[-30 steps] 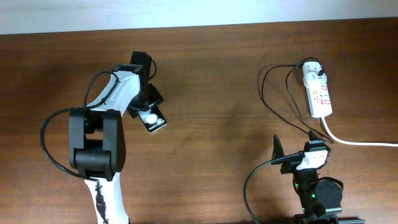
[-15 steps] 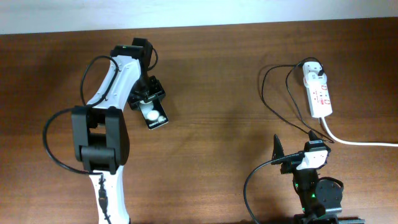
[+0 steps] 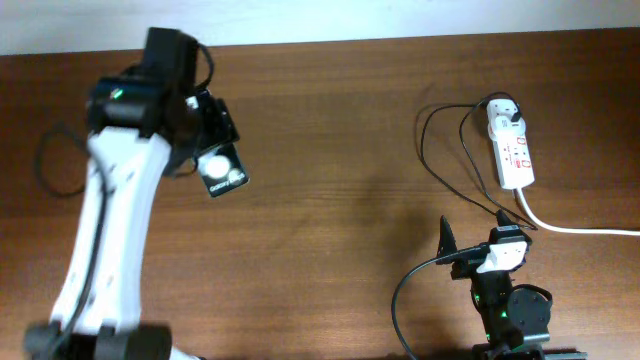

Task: Plug charger to phone and switch on socket
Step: 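Lift the phone with the left gripper and turn it upright toward center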

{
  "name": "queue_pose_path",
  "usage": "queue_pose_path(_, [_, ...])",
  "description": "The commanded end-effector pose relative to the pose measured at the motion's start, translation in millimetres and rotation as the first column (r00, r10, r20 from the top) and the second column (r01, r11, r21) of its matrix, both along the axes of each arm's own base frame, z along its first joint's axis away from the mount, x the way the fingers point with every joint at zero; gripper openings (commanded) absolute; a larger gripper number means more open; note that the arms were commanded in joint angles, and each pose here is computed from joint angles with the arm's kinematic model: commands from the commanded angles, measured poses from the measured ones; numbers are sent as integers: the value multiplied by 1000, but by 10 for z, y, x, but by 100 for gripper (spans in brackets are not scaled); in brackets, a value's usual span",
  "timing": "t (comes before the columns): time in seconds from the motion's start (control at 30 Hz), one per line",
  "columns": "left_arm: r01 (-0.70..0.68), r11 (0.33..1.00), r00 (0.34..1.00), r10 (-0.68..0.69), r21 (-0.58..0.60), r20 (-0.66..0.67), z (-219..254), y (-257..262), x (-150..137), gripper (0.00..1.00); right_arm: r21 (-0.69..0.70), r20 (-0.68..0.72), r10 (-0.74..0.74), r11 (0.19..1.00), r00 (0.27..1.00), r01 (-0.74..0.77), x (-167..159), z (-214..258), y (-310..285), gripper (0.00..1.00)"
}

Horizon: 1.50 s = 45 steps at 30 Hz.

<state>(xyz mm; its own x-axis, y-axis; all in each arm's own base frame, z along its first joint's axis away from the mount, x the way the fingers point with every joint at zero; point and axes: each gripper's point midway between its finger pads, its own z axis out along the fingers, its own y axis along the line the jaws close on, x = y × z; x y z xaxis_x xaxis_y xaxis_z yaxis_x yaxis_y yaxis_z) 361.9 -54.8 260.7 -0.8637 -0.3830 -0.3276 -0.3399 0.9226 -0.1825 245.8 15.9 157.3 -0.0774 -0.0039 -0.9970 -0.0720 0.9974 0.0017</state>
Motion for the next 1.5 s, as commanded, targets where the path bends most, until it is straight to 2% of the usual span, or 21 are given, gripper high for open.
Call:
queue_pose_path(0.0, [10,1000,991,-10,0,134,575,90,-432,67,5,-2,4,1000,1000,-4,-3,-17,11,99])
queue_pose_path(0.13, [10,1000,980,-8,-10,201,899,177,-978,66,5,-2,4,1000,1000,-4,-3,-17,11,99])
queue_pose_path(0.3, [2,999,957,8,-33,291,1082,257,-1496,67,5,-2,4,1000,1000,-4,-3,-17,11,99])
queue_pose_path(0.4, [-35,997,952,55,-71,302,961,290,-1748,67,5,-2,4,1000,1000,-4,-3,-17,11,99])
queue_pose_path(0.5, [-72,990,960,102,-121,262,630,268,-1860,68,5,-2,4,1000,1000,-4,-3,-17,11,99])
queue_pose_path(0.63, [-27,976,974,75,-217,214,166,53,-1760,70,5,-2,4,1000,1000,-4,-3,-17,11,99])
queue_pose_path(0.73, [-54,965,986,92,-258,137,-261,-43,-1593,70,5,-2,4,1000,1000,-4,-3,-17,11,99])
queue_pose_path(0.8, [-35,948,997,57,-318,57,-595,-220,-1420,70,5,-2,4,1000,1000,-4,-3,-17,11,99])
queue_pose_path(0.9, [-20,923,1000,16,-384,-12,-770,-404,-1236,69,5,-2,4,1000,1000,-4,-3,-17,11,99])
queue_pose_path(1.07, [-7,835,985,-90,-550,-150,-1129,-811,-922,68,5,-2,3,1000,1000,-3,-3,-17,10,99])
queue_pose_path(1.13, [-24,773,966,-145,-634,-214,-1293,-986,-841,67,5,-2,4,1000,1000,-4,-3,-17,11,99])
queue_pose_path(1.27, [-44,637,937,-242,-769,-254,-1418,-1195,-754,67,5,-2,4,1000,1000,-4,-3,-17,11,99])
queue_pose_path(1.33, [-63,613,933,-244,-788,-265,-1432,-1193,-734,67,5,-2,4,1000,1000,-4,-3,-17,11,99])
queue_pose_path(1.47, [-63,607,939,-234,-792,-254,-1427,-1133,-699,67,5,-2,4,1000,1000,-4,-3,-17,11,99])
